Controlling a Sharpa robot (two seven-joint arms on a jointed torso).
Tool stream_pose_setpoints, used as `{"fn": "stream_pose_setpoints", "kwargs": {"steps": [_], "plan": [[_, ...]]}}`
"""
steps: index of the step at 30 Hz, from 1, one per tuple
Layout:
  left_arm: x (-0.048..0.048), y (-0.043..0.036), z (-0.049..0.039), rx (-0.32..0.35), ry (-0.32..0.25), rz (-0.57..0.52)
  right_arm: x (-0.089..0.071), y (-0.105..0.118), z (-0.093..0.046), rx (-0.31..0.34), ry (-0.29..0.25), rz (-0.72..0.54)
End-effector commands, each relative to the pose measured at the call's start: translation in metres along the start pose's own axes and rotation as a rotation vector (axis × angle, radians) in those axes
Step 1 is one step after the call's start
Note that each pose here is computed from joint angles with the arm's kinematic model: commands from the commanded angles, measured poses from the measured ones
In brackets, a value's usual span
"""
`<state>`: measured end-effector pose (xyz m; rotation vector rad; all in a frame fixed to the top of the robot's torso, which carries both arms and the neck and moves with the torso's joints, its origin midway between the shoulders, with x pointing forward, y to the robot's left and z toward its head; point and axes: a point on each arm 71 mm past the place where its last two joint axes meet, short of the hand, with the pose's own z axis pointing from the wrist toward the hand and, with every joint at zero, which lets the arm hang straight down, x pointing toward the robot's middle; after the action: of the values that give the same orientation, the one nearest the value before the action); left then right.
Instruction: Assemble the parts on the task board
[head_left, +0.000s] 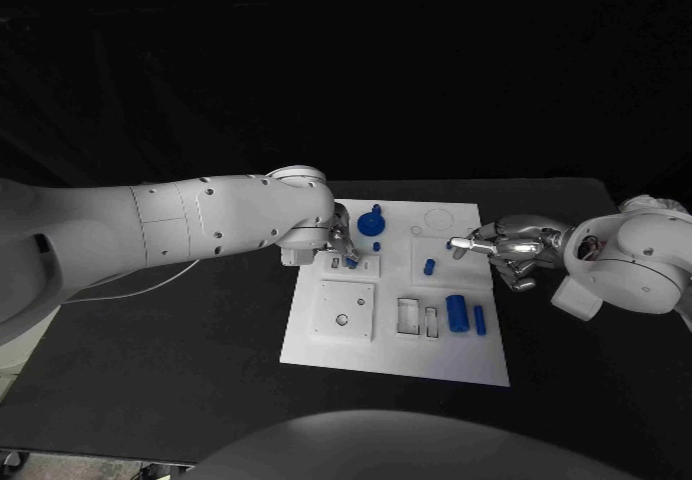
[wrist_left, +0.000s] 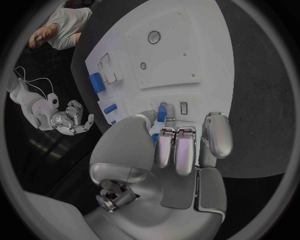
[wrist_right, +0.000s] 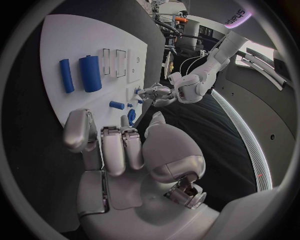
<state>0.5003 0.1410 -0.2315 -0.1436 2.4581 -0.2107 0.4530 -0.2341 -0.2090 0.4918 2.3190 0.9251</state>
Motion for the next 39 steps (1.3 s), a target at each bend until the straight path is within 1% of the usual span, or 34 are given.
{"fn": "stream_pose_setpoints", "kwargs": {"steps": [1,39], "plan": [[0.0016,0.0031,-0.0003,-0.057,0.016,0.008,0.0022,-0.0003,0.0001,0.002,0.021,-0.006],[0.0021,0.006,-0.0015,-0.068,0.014,0.038,0.003,-0.0042,0.0003,0.02,0.038,-0.006]]}}
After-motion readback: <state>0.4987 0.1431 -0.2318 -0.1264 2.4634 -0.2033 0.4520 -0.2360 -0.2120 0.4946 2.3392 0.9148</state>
